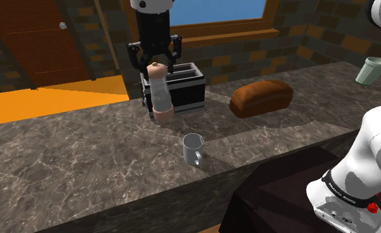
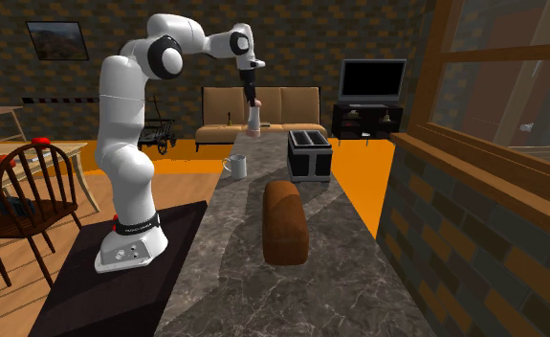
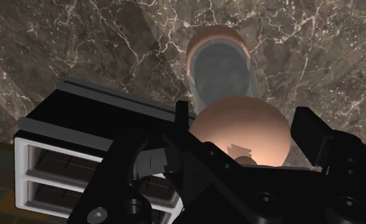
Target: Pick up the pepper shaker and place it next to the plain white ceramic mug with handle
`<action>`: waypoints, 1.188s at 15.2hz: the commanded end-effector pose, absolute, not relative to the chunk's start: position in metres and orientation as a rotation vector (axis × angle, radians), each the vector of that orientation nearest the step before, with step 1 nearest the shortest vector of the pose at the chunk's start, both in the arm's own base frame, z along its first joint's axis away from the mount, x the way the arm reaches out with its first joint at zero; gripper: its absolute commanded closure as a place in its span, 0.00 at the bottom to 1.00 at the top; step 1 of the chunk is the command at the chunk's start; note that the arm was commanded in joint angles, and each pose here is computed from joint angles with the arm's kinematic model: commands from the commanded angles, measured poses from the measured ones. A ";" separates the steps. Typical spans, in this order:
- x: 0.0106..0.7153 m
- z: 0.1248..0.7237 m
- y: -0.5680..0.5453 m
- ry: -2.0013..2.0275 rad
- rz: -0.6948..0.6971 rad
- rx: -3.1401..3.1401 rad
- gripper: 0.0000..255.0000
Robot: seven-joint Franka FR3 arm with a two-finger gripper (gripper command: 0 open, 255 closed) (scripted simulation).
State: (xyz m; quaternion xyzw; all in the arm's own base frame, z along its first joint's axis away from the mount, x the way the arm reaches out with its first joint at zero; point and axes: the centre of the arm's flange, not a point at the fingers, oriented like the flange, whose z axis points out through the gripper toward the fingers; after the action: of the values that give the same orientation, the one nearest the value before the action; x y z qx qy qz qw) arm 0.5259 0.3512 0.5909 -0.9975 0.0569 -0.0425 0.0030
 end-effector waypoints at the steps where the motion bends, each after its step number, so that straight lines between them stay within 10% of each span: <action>1: 0.525 0.579 0.353 0.178 -0.134 -3.127 1.00; 18: 0.525 0.490 0.353 0.178 -0.134 -3.127 1.00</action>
State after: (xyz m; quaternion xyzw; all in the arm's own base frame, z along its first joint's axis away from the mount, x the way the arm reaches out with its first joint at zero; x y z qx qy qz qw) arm 0.5252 0.3532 0.4950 -0.9975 0.0569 -0.0425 0.0030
